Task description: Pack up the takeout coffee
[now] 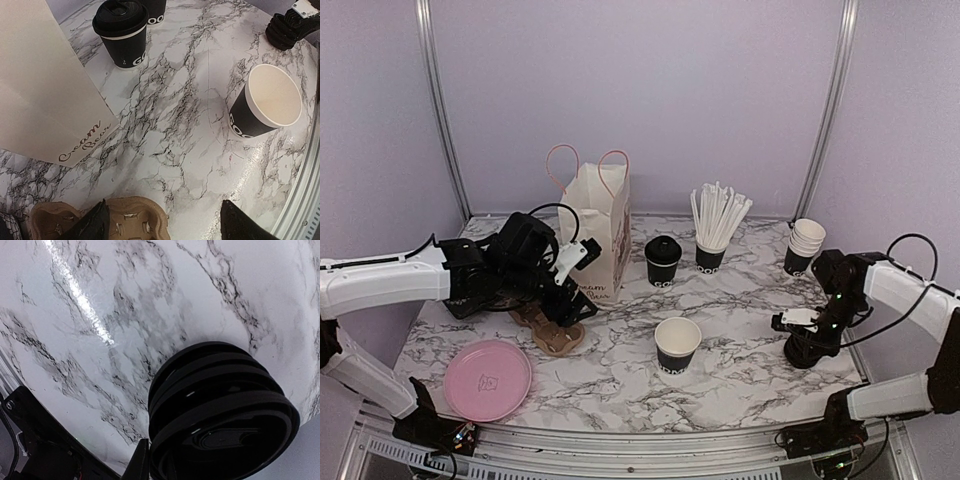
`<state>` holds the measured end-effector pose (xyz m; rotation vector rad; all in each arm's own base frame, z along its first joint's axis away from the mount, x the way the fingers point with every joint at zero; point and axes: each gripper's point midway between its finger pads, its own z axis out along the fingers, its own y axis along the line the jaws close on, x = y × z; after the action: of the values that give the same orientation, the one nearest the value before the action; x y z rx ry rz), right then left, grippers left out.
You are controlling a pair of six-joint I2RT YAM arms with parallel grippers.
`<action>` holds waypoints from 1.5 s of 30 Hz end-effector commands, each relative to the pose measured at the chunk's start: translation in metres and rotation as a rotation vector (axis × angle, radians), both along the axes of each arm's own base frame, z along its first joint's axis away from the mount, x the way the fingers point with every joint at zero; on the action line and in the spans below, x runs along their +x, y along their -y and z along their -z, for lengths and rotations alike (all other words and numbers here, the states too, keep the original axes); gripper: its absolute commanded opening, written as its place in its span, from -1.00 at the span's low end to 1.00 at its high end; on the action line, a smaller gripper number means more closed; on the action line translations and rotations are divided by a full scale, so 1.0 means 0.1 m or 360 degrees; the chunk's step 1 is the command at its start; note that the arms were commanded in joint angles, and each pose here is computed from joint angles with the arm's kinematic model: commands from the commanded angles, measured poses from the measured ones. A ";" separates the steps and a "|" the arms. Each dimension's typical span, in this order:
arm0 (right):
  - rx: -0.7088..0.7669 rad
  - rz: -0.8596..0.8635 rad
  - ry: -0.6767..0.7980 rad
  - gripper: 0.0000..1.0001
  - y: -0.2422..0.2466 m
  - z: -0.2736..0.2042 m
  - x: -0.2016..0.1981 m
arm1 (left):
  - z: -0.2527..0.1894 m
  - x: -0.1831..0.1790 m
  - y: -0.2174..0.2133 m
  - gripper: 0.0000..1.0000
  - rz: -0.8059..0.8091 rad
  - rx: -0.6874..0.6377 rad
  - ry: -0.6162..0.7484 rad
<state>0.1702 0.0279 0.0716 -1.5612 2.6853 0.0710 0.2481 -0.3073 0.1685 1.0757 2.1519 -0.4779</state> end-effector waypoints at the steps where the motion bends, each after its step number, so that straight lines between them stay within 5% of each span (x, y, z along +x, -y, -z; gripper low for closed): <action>1: 0.0044 0.0020 0.0078 -0.79 -0.04 -0.26 0.05 | -0.07 0.02 0.04 0.54 0.0020 -0.0007 -0.0006; 6: 0.0153 0.0010 0.0113 -0.81 -0.15 -0.44 0.05 | -0.08 0.02 0.04 0.54 0.0020 -0.0011 -0.0003; 9: 0.0418 -0.0042 0.0205 -0.82 -0.44 -0.73 0.18 | -0.20 0.05 0.09 0.51 0.0024 -0.0087 0.0045; 16: 0.1243 -0.0405 0.0365 -0.81 -1.34 -1.75 0.35 | -1.18 -0.09 0.51 0.59 0.0080 -0.0767 0.0331; 20: 0.1585 -0.0615 0.0433 -0.82 -1.68 -2.22 0.26 | -1.60 -0.36 0.81 0.76 0.0202 -0.1022 0.0622; 27: 0.2083 -0.0757 0.0374 -0.86 -1.87 -2.76 0.00 | -1.91 -0.44 1.33 0.77 0.0310 -0.1312 0.0865; 34: 0.2294 -0.0729 0.0204 -0.80 -1.88 -2.79 -0.11 | -1.83 -0.49 1.70 0.76 0.0497 -0.1366 0.0928; 45: 0.2322 -0.0710 0.0159 -0.78 -1.88 -2.78 -0.17 | -1.84 -0.69 2.22 0.76 0.0827 -0.1515 0.0863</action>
<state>0.1605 0.2148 0.3419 -1.3511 1.3284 1.4102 0.1978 -0.5168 0.3337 0.9717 1.0606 -1.0538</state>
